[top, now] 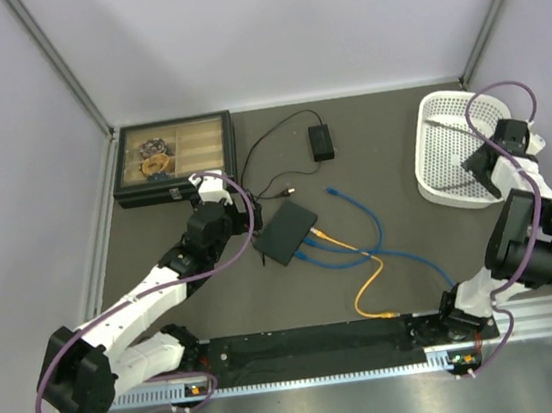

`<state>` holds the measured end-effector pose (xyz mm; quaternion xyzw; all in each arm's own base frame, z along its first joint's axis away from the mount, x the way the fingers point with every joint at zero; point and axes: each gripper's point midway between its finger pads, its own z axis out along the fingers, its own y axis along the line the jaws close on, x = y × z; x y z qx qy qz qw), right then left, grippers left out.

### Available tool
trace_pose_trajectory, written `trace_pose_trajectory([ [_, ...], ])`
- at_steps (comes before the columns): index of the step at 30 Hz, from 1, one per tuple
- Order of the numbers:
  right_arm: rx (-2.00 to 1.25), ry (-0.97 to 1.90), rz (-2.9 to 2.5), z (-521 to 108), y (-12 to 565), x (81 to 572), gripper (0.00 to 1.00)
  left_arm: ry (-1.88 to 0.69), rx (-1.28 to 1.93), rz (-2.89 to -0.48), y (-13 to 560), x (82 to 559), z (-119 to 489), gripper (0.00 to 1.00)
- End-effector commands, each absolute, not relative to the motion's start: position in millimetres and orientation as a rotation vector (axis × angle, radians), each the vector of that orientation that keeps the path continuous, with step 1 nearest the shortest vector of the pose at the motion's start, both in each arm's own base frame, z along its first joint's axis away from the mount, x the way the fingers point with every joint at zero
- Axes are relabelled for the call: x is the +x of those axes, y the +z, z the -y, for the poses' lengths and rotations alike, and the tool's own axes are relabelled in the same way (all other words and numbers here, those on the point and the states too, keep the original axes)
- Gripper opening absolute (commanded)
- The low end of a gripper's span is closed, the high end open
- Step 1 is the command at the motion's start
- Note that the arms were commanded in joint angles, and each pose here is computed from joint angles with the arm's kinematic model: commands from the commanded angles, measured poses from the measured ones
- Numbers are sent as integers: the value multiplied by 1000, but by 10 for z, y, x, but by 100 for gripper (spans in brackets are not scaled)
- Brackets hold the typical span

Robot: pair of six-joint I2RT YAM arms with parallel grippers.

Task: Insert the plug into the switch port
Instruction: Pick up the connector from the bin.

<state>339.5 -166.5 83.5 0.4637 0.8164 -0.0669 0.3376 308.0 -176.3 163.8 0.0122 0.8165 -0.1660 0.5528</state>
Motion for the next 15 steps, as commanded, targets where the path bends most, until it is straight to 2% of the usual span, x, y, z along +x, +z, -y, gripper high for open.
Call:
trace_pose_trajectory([
  [1,1203,-149,-2152,1721,831,3555,70,-390,22,-1872,1775,3135,1765,99],
  [5,1226,-141,-2159,1764,688,3624,67,-385,24,-1877,1755,3140,1765,99],
  [8,1244,-111,-2177,1759,552,3679,61,-385,23,-1876,1771,3141,1766,99],
  [11,1242,-93,-2167,1769,526,3740,47,-381,24,-1881,1747,3139,1761,99],
  [12,1241,-91,-2166,1771,527,3751,38,-379,24,-1880,1752,3145,1761,99],
  [14,1232,-83,-2151,1778,588,3783,26,-380,23,-1881,1743,3145,1762,99],
  [15,1226,-78,-2142,1777,631,3794,15,-381,21,-1881,1740,3144,1762,99],
])
